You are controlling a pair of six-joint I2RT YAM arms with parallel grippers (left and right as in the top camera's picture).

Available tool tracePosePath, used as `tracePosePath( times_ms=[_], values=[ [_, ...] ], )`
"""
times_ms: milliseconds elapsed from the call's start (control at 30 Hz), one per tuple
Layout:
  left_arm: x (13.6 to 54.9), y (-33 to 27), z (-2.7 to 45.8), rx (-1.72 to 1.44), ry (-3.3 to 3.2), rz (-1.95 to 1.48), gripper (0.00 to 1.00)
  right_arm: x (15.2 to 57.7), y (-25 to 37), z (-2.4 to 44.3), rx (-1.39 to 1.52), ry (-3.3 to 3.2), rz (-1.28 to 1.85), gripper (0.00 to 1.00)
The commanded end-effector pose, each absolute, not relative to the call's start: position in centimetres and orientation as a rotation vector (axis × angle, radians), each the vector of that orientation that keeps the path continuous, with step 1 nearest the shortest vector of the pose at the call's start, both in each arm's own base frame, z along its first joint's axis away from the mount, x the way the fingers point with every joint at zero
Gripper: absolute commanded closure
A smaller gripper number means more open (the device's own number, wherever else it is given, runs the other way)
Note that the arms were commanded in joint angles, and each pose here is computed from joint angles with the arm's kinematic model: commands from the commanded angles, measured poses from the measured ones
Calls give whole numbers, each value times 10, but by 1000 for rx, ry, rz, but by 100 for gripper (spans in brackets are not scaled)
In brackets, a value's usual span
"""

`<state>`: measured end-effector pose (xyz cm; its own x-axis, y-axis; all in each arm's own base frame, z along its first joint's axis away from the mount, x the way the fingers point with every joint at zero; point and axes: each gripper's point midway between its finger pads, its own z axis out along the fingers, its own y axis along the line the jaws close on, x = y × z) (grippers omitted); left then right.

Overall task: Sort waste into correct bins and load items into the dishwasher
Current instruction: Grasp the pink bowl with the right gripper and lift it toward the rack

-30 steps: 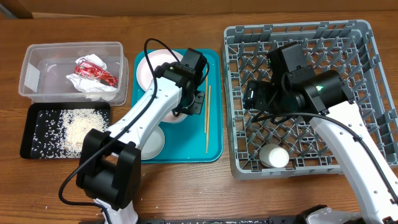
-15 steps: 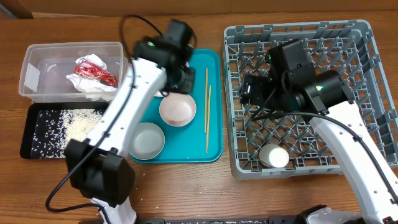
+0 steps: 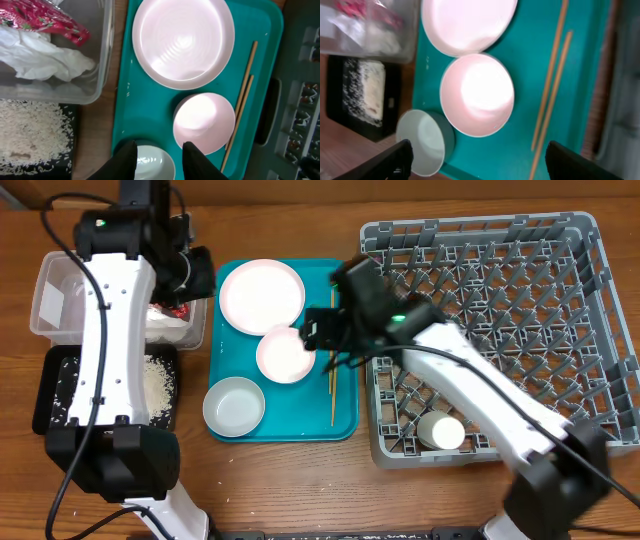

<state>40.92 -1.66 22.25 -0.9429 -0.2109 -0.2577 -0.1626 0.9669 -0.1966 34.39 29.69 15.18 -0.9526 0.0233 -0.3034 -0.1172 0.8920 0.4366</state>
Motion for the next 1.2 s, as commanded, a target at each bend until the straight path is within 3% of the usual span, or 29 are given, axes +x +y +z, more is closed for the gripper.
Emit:
tracePosePath(
  times_ms=[0,300,500,567,667,833,1000,1167],
  values=[
    [411,-20,229,-202,2821,-265,67,349,304,128,17,2801,635,20],
    [415,-17,230,-202,2807,-237,53,355,312,59,47,2909,558,37],
    [416,-17,230,-201,2801,-237,18,354,311,33,54,2954,518,50],
    [416,-17,230,-201,2800,-238,0,355,311,32,53,2952,520,56],
    [416,-17,230,-201,2800,-237,0,356,312,32,53,2948,523,67],
    [416,-17,230,-201,2800,-237,0,355,311,32,52,2949,521,96],
    [416,-17,230,-201,2800,-237,0,355,310,36,16,2950,514,96],
    [416,-17,230,-201,2800,-237,0,371,291,82,61,2884,436,96]
  ],
)
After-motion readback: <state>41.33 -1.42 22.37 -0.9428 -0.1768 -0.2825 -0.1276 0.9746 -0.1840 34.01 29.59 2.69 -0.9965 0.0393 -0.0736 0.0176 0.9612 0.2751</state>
